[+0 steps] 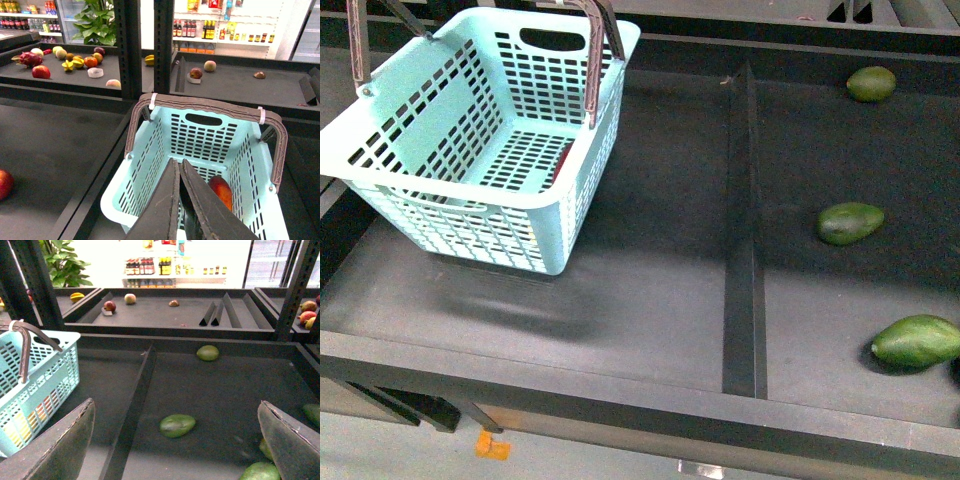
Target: Pick lemon and mango into basket
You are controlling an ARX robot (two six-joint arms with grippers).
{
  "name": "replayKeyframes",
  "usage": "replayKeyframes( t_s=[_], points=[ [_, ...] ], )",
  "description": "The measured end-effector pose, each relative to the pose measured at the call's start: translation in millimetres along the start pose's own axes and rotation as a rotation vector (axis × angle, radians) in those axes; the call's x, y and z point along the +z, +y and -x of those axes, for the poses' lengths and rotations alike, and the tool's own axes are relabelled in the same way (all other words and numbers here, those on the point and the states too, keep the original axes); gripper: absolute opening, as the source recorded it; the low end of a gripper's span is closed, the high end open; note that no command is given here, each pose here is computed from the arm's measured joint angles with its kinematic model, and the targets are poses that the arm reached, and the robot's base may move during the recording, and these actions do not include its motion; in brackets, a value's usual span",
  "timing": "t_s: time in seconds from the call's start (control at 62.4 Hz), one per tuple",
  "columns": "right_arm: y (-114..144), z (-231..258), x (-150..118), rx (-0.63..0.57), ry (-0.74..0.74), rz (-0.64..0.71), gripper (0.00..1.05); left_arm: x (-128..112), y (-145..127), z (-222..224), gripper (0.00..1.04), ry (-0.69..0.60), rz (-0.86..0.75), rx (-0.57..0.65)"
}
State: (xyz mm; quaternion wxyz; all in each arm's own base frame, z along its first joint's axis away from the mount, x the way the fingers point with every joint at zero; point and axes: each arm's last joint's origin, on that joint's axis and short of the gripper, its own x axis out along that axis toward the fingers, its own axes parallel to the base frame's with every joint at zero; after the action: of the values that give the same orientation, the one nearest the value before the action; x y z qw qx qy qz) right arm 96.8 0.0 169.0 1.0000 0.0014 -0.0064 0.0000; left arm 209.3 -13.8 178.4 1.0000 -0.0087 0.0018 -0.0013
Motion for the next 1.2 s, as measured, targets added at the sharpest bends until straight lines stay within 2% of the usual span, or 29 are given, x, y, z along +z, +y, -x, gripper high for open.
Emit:
replayKeyframes(
  t_s=[0.288,1.202],
  points=[
    [0.0,0.0,0.0,0.0,0.0,0.0,0.96,-17.2,13.3,38.2,0.04,0.017,-0.004,-0.001],
    [0.0,0.0,0.0,0.0,0.0,0.0,0.96,-6.8,13.2,93.9,0.04,-0.019,-0.006,-0.001]
  ],
)
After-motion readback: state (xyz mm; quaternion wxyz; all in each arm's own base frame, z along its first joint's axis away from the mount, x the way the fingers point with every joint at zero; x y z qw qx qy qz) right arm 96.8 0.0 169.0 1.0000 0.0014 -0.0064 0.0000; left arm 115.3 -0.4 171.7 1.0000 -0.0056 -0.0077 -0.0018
